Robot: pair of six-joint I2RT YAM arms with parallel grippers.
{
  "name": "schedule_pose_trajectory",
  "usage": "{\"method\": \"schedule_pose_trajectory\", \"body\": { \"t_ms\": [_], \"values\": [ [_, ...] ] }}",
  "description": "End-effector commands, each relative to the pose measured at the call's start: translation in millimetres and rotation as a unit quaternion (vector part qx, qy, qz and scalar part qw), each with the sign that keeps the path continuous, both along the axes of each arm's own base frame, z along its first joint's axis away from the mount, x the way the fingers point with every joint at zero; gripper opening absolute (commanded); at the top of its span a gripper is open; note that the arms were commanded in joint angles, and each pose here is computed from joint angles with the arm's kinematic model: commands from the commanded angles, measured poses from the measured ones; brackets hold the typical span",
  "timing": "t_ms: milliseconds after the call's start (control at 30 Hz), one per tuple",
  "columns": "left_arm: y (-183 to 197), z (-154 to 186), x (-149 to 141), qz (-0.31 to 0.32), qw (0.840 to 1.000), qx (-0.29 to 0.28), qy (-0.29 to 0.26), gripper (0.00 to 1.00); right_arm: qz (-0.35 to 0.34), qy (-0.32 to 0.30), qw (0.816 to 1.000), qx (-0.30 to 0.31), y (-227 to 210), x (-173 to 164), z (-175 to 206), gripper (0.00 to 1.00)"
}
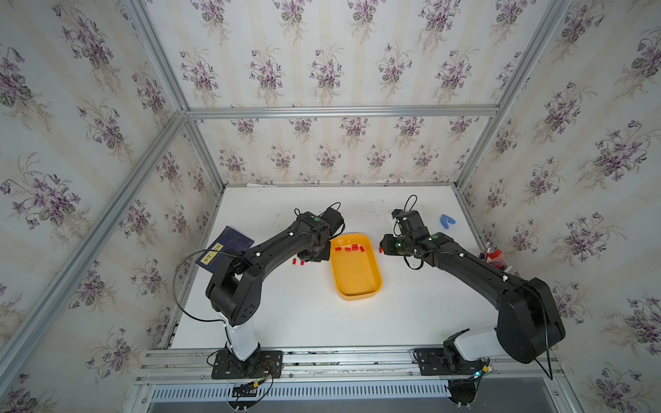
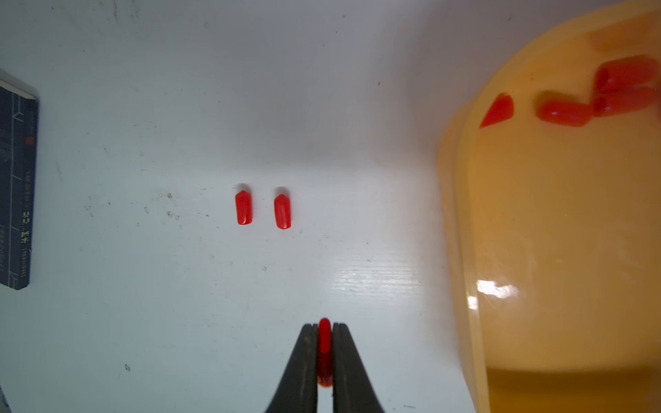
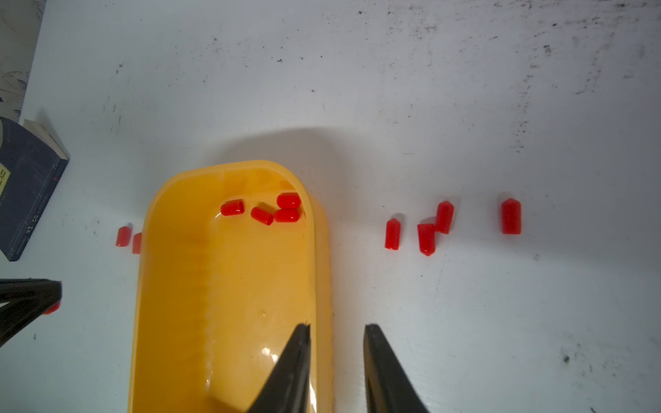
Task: Take the screw protection sleeves out of the storage box
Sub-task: Place the screw protection sleeve at the center of the board.
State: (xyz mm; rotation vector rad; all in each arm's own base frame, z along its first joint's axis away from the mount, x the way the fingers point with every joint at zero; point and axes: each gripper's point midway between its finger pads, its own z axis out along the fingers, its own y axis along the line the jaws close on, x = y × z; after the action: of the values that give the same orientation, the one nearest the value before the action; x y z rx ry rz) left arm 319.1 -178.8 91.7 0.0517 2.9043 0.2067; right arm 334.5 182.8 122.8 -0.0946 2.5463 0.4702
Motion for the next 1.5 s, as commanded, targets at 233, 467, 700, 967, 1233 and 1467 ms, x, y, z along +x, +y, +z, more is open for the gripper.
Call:
{"method": "schedule_pose_trajectory", "body": {
  "t_ms": [233, 467, 700, 967, 1233, 1467],
  "values": [
    [1.7, -45.8, 21.5, 0.017, 1.0, 0.016, 0.0, 0.13, -0.004, 0.001, 1.0, -0.01, -3.4, -0.5, -0.6, 0.31],
    [8.4, -64.0, 29.3, 0.025, 0.999, 0.03, 0.002, 0.13, -0.002, 0.003, 1.0, -0.012, -3.4, -0.7, -3.2, 0.31],
    [13.1, -77.6, 31.7, 0.029, 0.999, 0.038, 0.007, 0.14, -0.001, 0.008, 1.0, -0.014, -3.5, -1.7, -7.3, 0.31],
    [14.7, -79.7, 32.3, 0.03, 0.999, 0.042, 0.007, 0.21, 0.0, 0.013, 1.0, -0.012, -2.8, -2.8, -10.4, 0.31],
    [14.5, -59.5, 31.5, 0.026, 0.999, 0.037, -0.011, 0.32, 0.0, 0.014, 1.0, -0.009, -1.9, -2.9, -11.4, 0.31],
    [9.0, -31.6, 32.7, 0.023, 0.999, 0.019, -0.029, 0.33, 0.0, 0.01, 1.0, -0.003, 0.1, -2.0, -5.7, 0.31]
  ]
}}
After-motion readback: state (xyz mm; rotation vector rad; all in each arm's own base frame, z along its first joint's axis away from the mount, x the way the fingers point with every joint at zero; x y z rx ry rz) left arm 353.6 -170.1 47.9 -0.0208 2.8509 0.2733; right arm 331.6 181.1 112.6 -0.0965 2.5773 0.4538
